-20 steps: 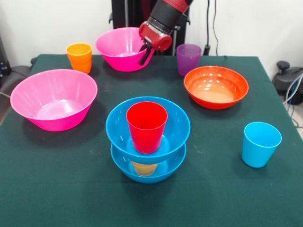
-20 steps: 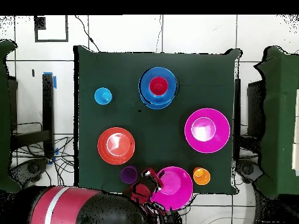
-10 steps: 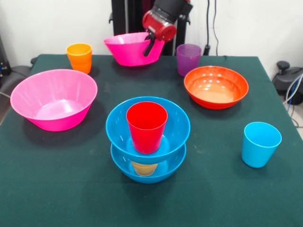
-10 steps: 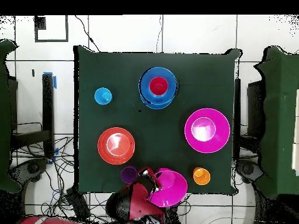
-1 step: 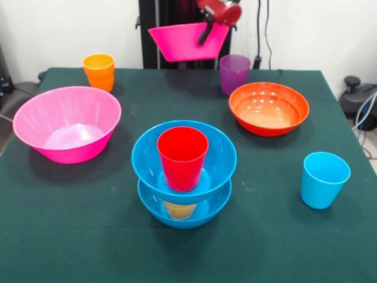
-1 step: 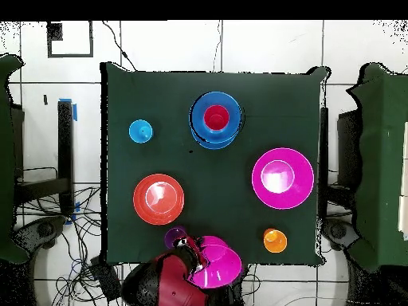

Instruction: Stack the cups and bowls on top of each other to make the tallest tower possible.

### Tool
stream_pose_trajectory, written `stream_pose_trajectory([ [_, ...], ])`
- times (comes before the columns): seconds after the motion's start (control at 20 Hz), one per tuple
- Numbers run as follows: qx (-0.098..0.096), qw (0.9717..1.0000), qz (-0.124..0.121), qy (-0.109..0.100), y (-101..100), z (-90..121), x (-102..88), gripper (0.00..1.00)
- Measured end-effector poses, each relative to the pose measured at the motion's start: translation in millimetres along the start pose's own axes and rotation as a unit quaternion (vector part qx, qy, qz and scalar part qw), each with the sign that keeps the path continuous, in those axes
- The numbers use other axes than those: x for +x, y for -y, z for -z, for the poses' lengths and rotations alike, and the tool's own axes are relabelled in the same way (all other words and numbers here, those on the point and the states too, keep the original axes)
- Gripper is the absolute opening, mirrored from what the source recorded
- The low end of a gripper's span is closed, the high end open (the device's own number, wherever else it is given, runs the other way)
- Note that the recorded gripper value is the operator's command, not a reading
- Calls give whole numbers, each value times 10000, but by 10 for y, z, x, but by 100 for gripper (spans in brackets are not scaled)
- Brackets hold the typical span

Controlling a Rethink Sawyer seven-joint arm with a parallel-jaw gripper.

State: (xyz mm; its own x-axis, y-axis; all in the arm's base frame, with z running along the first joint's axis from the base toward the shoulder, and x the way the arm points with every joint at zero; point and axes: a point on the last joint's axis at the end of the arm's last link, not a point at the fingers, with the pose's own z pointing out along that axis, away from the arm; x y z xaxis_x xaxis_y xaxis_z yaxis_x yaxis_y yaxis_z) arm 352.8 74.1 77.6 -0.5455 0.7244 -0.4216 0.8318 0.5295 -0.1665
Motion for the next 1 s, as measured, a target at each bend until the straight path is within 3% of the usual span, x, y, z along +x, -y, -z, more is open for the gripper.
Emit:
stream_pose_trajectory([
  [0.3, 133, 9987, 317, -370, -192, 431, -175, 0],
  [0.35, 195, 9977, 446, -469, -280, 595, -306, 0],
  [0.55, 277, 9963, 611, -544, -405, 802, -525, 0],
  [0.7, 323, 9950, 771, -550, -535, 978, -746, 0],
  [0.75, 335, 9942, 883, -506, -645, 1098, -939, 0],
  [0.95, 358, 9937, 988, -397, -766, 1219, -1207, 0],
  [1.0, 383, 9930, 1070, -309, -865, 1316, -1419, 0],
])
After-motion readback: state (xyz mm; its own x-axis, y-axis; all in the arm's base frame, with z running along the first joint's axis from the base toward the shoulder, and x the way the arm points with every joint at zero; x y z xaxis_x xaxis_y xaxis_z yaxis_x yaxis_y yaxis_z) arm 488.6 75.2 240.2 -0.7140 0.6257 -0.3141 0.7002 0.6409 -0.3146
